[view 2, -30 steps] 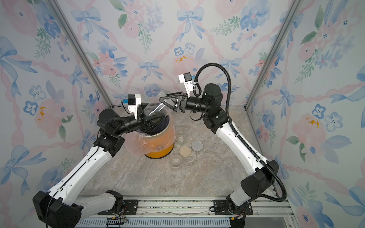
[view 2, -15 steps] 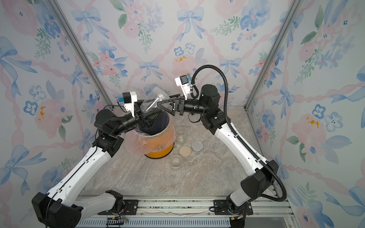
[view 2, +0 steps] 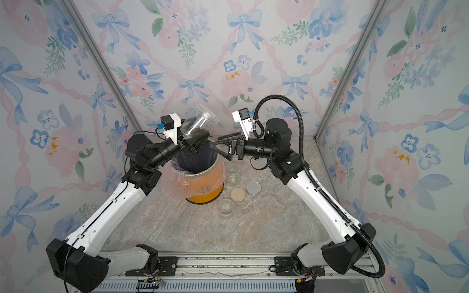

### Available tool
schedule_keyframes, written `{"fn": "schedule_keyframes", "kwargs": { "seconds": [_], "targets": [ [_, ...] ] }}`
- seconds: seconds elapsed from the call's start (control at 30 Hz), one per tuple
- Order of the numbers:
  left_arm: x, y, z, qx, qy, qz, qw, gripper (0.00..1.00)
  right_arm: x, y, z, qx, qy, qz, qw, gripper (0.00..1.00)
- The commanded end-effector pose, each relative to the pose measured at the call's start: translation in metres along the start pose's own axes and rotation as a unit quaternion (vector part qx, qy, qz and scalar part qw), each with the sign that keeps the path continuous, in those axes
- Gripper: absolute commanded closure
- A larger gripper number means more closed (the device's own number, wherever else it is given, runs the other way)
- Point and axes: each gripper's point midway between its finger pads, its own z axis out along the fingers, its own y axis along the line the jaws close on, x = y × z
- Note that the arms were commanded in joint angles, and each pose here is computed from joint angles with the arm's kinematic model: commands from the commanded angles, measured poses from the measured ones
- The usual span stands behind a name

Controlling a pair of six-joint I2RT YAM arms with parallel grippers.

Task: Empty moldy tea leaves from jars
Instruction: Unscrew the lid from the jar.

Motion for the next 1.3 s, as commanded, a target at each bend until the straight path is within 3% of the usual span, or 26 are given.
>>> {"fn": "schedule_keyframes", "kwargs": {
  "seconds": [0.0, 0.2, 0.37, 0.5, 0.9, 1.1, 1.27],
  "targets": [
    [-0.021, 0.013, 0.001, -0.039, -0.022, 0.100, 0.994, 0.61, 0.001, -0.015, -0.014, 0.079, -0.017, 0.022, 0.996, 0.04],
    [-0.015, 0.010, 0.002, -0.066, -0.011, 0.202, 0.977, 0.62, -0.015, -0.052, -0.042, 0.175, -0.078, 0.123, 0.974, 0.03],
    [-0.001, -0.015, 0.005, -0.069, 0.011, 0.321, 0.945, 0.62, -0.033, -0.073, -0.055, 0.202, -0.124, 0.188, 0.953, 0.04],
    [0.005, -0.028, 0.005, -0.077, 0.021, 0.384, 0.920, 0.63, -0.043, -0.078, -0.056, 0.209, -0.138, 0.215, 0.944, 0.04],
    [0.008, -0.047, 0.008, -0.089, 0.041, 0.488, 0.867, 0.63, -0.055, -0.077, -0.029, 0.167, -0.171, 0.280, 0.930, 0.03],
    [0.013, -0.049, 0.010, -0.089, 0.047, 0.487, 0.868, 0.63, -0.062, -0.071, -0.021, 0.121, -0.200, 0.300, 0.925, 0.03],
    [0.011, -0.048, 0.011, -0.090, 0.046, 0.484, 0.869, 0.64, -0.059, -0.068, -0.014, 0.113, -0.191, 0.300, 0.928, 0.03]
  ]
}}
